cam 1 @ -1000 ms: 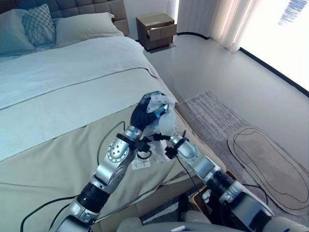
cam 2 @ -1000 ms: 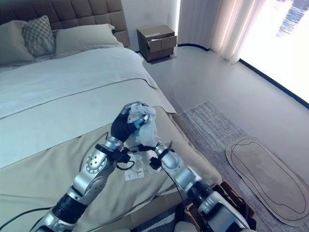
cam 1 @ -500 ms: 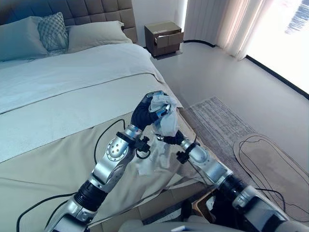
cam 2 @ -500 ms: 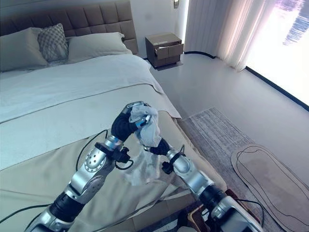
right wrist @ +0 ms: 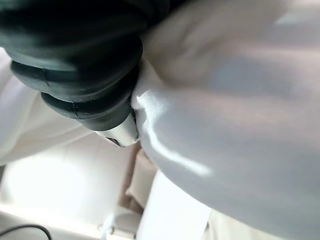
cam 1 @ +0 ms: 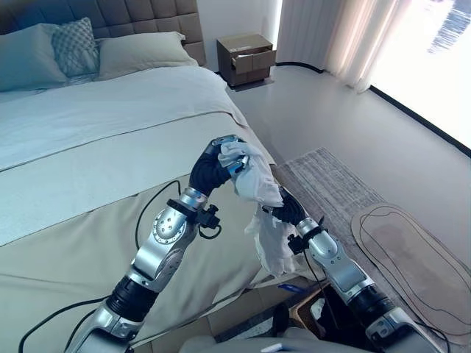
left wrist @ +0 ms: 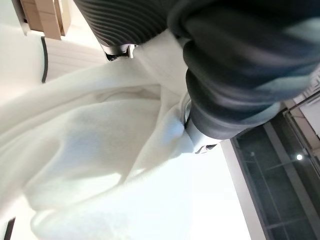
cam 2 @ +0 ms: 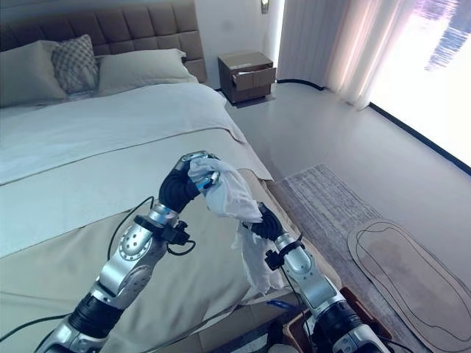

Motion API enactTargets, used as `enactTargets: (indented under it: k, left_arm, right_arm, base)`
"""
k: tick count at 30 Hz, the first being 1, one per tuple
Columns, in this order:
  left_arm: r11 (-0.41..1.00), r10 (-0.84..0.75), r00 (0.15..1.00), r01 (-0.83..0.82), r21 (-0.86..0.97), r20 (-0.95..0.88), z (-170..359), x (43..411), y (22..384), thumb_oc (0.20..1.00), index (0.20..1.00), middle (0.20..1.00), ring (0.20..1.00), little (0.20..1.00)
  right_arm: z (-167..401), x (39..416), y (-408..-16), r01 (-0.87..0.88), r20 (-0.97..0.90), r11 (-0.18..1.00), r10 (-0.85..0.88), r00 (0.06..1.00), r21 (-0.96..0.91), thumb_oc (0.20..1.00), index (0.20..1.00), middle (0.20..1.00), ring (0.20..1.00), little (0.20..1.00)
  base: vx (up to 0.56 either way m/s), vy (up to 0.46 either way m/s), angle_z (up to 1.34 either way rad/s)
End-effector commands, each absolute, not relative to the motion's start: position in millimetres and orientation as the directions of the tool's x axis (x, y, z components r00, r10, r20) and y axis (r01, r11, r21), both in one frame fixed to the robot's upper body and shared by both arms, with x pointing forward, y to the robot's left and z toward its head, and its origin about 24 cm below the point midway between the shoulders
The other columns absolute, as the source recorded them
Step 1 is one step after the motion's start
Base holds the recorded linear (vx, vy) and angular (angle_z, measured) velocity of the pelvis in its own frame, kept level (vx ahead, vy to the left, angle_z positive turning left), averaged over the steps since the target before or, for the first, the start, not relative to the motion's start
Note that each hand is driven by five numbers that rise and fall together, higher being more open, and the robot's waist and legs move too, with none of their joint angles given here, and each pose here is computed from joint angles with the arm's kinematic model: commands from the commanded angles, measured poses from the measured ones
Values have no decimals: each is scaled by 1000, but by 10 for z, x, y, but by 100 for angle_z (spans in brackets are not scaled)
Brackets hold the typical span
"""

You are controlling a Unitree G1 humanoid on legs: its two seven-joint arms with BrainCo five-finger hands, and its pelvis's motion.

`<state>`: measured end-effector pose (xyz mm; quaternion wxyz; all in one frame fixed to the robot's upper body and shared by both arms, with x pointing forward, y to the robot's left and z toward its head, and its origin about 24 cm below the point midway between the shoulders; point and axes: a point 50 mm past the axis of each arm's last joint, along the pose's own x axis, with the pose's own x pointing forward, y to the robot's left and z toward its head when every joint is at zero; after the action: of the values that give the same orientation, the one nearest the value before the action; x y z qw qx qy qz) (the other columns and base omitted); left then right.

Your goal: Pick up clothes into the bucket

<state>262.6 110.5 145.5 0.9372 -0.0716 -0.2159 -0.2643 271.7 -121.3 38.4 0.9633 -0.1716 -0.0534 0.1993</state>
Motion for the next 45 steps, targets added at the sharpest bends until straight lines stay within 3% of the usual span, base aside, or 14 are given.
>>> enactTargets:
  k: [1, 4, 6, 7, 8, 9, 14, 21, 33, 37, 45]
  left_arm:
    - [907, -298, 664, 421, -14, 686, 1935, 2546, 1427, 200, 200, 200, 200, 200]
    - [928, -250, 729, 367, -57, 637, 1747, 2535, 1535, 200, 200, 200, 200, 200]
    - [949, -213, 796, 307, -74, 567, 1533, 2542, 1623, 470, 470, 470, 470, 470]
    - [958, -195, 823, 275, -74, 533, 1439, 2547, 1666, 645, 645, 645, 645, 645]
    - [965, -177, 857, 248, -86, 485, 1301, 2547, 1697, 953, 953, 953, 953, 953]
    - [970, -163, 890, 224, -96, 426, 1148, 2546, 1728, 1000, 1000, 1000, 1000, 1000]
    - [972, -209, 963, 224, -73, 168, 553, 2460, 1734, 1000, 1000, 1000, 1000, 1000]
    - [967, -257, 967, 257, -1, 8, 208, 2421, 1665, 1000, 1000, 1000, 1000, 1000]
    - [947, -251, 965, 262, 185, -80, 33, 2333, 1793, 1000, 1000, 1000, 1000, 1000]
    - [947, -179, 969, 218, 237, -172, -185, 2224, 1944, 1000, 1000, 1000, 1000, 1000]
    - [953, -231, 966, 248, 175, -112, -57, 2167, 1990, 1000, 1000, 1000, 1000, 1000]
  right_arm:
    - [362, 2715, -1622, -233, 36, 909, 261, 965, -344, 200, 200, 200, 200, 200]
    - [390, 2667, -1764, -158, 69, 944, 185, 980, -289, 200, 200, 200, 200, 200]
    - [438, 2616, -1896, -89, 106, 966, 118, 987, -242, 200, 200, 200, 200, 200]
    - [431, 2597, -1957, -54, 110, 973, 80, 991, -222, 200, 200, 200, 200, 200]
    - [430, 2563, -2027, -15, 118, 981, 39, 992, -195, 200, 200, 200, 200, 200]
    - [437, 2538, -2090, 19, 127, 983, 4, 992, -184, 200, 200, 200, 200, 200]
    - [511, 2436, -2356, 171, 177, 976, -147, 973, -132, 200, 200, 200, 200, 200]
    - [566, 2352, -2551, 280, 209, 952, -251, 945, -124, 200, 200, 200, 200, 200]
    - [620, 2209, -2938, 457, 235, 868, -411, 881, -193, 200, 200, 200, 200, 200]
    - [633, 2159, -3074, 512, 242, 834, -463, 853, -207, 200, 200, 200, 200, 200]
    - [696, 2151, -3164, 548, 266, 812, -493, 828, -200, 200, 200, 200, 200, 200]
  base:
    - [0, 0, 0]
    - [-5, 1, -2]
    - [-4, 2, 2]
    - [0, 0, 0]
    - [0, 0, 0]
    - [0, 0, 0]
    - [0, 0, 0]
    - [-7, 11, -8]
    - [-19, 31, -9]
    - [-25, 63, -13]
    - [-69, 98, -21]
